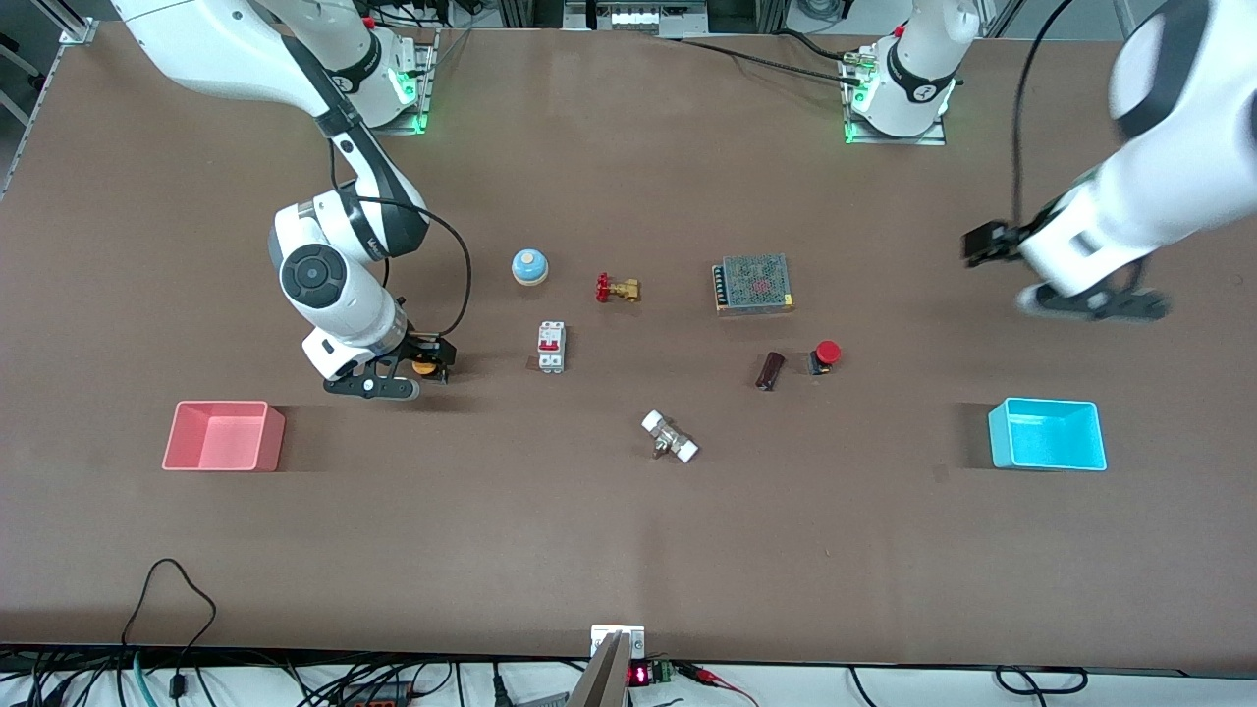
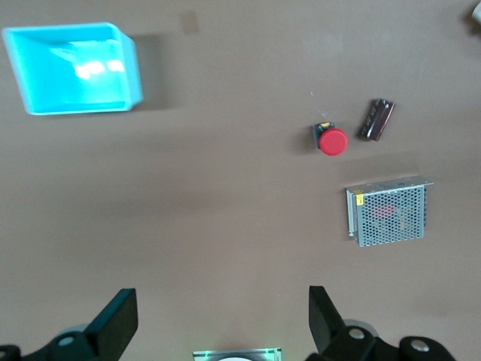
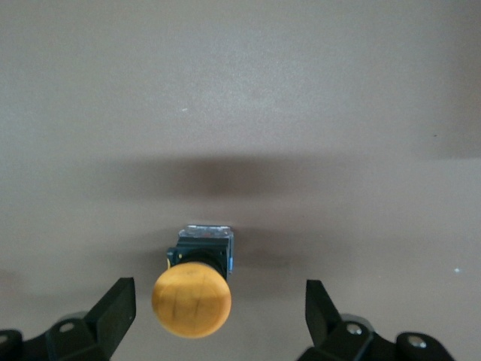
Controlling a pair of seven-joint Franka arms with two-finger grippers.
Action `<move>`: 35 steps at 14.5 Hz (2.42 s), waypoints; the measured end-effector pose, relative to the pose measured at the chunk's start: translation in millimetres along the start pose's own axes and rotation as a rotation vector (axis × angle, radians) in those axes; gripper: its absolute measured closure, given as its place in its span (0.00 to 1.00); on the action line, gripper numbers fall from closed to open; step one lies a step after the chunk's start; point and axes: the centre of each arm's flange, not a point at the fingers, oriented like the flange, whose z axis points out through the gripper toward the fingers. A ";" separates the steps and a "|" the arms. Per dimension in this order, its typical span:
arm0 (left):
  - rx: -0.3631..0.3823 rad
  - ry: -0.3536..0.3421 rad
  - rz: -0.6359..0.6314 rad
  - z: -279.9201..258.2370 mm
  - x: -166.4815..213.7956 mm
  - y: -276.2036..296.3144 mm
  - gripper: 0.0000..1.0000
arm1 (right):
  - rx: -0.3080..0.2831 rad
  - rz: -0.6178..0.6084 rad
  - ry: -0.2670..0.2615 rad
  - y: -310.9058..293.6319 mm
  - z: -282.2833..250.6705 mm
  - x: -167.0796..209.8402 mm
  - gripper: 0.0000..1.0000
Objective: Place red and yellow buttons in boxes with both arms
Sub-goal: 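Grasp the yellow button with the right gripper while the left gripper reaches the red button, then lift the yellow button while the left gripper grasps the red button, then carry the yellow button to the pink box while the left gripper carries red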
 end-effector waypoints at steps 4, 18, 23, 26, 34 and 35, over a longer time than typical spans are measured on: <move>-0.005 -0.009 -0.061 58.9 43.6 33.6 0.00 | 0.001 0.026 -0.008 -5.0 6.6 -0.1 0.00; -0.078 0.230 -0.183 264.0 61.9 105.4 0.00 | -0.001 0.021 -0.023 -9.1 17.0 -2.0 0.64; -0.083 0.241 -0.171 286.9 57.3 111.8 0.00 | -0.003 -0.005 -0.007 -9.4 -0.3 10.1 0.64; -0.082 0.238 -0.165 292.4 56.9 115.8 0.04 | -0.048 -0.075 -0.033 20.2 -59.1 35.8 0.64; -0.085 0.245 -0.164 294.6 58.0 116.8 0.64 | -0.104 -0.195 0.001 177.0 -146.3 86.1 0.64; -0.085 0.249 -0.166 293.0 59.2 115.4 0.64 | -0.093 -0.185 0.001 189.7 -144.7 89.6 0.64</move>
